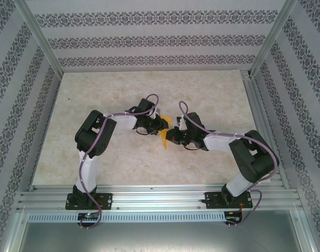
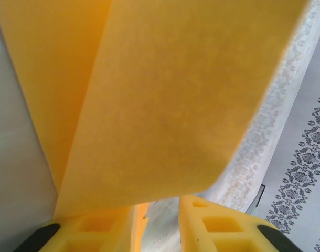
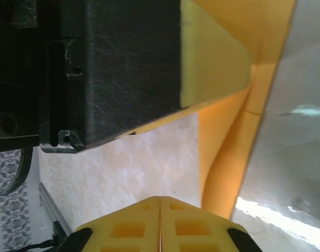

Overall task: Fold a paper plane with a square sheet of paper (pick it up from the middle)
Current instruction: Fold the wing for the fifth time at the center of the table.

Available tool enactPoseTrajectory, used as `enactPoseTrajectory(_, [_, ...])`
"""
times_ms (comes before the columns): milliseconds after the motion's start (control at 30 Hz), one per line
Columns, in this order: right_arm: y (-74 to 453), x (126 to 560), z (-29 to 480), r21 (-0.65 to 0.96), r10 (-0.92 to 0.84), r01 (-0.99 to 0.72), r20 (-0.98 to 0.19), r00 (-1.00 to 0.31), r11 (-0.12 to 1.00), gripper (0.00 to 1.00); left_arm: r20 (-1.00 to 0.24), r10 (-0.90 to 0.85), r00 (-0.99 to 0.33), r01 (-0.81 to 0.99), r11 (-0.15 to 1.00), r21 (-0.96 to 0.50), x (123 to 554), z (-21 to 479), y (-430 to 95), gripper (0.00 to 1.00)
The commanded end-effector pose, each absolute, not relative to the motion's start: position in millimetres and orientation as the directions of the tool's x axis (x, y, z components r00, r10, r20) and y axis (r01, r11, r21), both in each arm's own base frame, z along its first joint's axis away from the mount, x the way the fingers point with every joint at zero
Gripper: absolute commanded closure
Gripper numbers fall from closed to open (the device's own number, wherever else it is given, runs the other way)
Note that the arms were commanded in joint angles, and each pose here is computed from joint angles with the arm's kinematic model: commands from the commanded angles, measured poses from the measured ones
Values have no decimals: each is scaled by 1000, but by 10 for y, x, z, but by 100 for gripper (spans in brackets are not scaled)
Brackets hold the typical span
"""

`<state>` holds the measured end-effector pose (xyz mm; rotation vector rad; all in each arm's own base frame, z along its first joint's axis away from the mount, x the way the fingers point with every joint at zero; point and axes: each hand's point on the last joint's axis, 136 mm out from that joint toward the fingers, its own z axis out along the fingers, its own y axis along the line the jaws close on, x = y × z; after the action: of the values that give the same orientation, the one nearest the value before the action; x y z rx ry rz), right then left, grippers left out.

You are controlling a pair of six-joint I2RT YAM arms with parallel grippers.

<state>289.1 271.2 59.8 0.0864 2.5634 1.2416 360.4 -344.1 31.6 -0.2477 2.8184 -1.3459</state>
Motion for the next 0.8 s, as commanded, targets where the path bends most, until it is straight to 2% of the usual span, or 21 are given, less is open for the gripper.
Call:
enactPoseTrajectory(0, [2923,2972,686,824,182,-96,-234,-955,558,93,74,-121,-990,-135,647,-750,3526,195,-3472,71])
enactPoseTrajectory(200, [2951,2980,521,809,174,-74,-213,-961,584,93,78,-119,-990,-137,651,-747,3513,186,-3465,71])
enactPoseTrajectory(433, [2701,2901,200,697,148,-30,-193,-970,716,93,74,-116,-991,-131,648,-750,3525,205,-3476,71])
enactPoseTrajectory(767, [2569,2853,4,658,151,10,-159,-976,753,94,66,-110,-992,-121,643,-756,3539,250,-3493,70])
